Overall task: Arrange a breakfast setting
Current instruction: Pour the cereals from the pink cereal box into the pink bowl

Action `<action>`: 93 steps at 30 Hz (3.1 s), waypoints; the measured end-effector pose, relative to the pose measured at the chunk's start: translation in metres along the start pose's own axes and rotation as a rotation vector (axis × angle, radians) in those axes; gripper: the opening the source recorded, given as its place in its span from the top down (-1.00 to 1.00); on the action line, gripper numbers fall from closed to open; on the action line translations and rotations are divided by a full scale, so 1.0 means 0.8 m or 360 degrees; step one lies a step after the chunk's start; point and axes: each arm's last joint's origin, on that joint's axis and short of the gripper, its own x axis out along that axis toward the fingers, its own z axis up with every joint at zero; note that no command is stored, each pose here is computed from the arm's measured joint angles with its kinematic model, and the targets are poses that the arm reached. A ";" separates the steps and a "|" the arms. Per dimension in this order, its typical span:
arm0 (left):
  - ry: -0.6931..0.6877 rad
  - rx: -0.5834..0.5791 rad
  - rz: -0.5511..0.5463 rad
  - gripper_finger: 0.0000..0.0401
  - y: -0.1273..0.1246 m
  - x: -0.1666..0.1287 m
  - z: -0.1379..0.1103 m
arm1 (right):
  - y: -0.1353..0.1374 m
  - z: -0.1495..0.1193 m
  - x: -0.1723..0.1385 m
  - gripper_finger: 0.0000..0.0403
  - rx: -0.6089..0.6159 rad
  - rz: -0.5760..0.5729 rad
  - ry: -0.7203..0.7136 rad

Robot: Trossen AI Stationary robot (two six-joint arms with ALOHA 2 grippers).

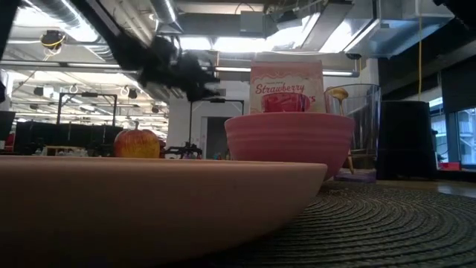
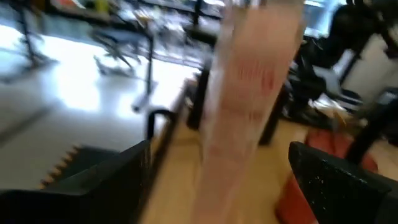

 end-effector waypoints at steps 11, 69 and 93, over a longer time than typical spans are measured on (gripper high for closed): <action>0.0146 0.0072 -0.0108 -0.86 0.014 0.034 -0.057 | -0.001 0.000 0.000 1.00 -0.0029 -0.0041 0.0025; 0.0422 0.0141 0.0025 -0.97 0.002 0.138 -0.064 | -0.002 -0.003 0.000 1.00 -0.0121 -0.0090 0.0114; 0.0465 0.0157 -0.0044 -0.97 -0.007 0.154 -0.081 | -0.002 -0.004 0.000 1.00 -0.0121 -0.0095 0.0121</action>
